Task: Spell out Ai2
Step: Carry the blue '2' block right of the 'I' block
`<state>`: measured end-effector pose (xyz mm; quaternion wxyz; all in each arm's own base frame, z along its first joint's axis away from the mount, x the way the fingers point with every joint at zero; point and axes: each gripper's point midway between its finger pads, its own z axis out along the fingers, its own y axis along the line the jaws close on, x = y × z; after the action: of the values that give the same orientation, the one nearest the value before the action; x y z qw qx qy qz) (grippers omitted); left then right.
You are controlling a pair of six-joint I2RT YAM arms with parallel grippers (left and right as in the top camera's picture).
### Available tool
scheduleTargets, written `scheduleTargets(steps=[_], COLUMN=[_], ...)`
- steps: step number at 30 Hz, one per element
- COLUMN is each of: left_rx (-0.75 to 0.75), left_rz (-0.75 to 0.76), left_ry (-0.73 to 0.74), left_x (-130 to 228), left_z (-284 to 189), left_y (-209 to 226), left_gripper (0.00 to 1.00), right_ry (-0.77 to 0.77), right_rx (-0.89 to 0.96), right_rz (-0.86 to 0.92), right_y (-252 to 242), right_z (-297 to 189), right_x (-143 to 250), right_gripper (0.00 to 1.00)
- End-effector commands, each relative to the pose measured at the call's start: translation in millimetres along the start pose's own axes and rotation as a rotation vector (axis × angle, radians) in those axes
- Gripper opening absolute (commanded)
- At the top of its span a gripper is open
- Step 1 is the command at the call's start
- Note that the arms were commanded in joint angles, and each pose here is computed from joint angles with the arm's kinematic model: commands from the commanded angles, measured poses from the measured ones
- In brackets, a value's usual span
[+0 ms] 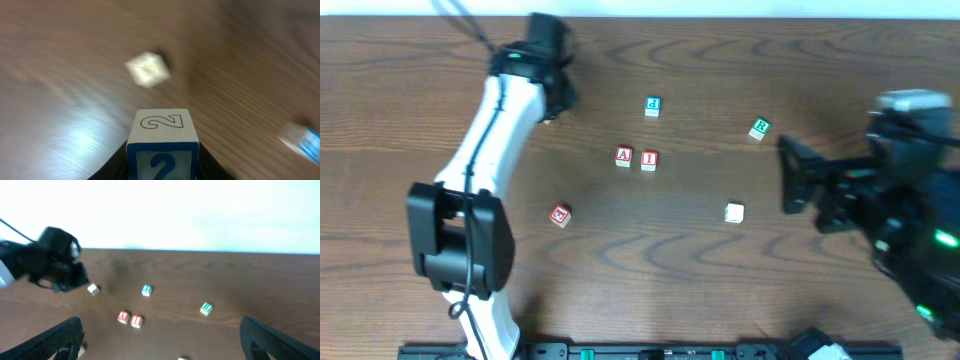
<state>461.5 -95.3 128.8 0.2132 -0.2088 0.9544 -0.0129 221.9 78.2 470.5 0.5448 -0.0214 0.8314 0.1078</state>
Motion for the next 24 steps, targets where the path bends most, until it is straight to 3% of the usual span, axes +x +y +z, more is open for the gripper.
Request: scheduleTargets(steps=[1,10,24], left_rx=[0.066,0.21,0.196], left_rz=[0.143,0.344,0.41], left_ry=[-0.024,-0.019,0.141], left_x=[22,101,174], left_z=[-19,-45,-9], left_y=[-46,-135,-155], left_gripper=[0.05,0.06,0.06], right_ry=[-0.066,-0.08,-0.154], right_rx=[0.031,0.061,0.043], right_rz=[-0.029,-0.044,-0.033], right_y=[-13,-26,-42], right_z=[-24,-48,-94], right_x=[-18,-21,-16], right_gripper=[0.99,0.99,0.99])
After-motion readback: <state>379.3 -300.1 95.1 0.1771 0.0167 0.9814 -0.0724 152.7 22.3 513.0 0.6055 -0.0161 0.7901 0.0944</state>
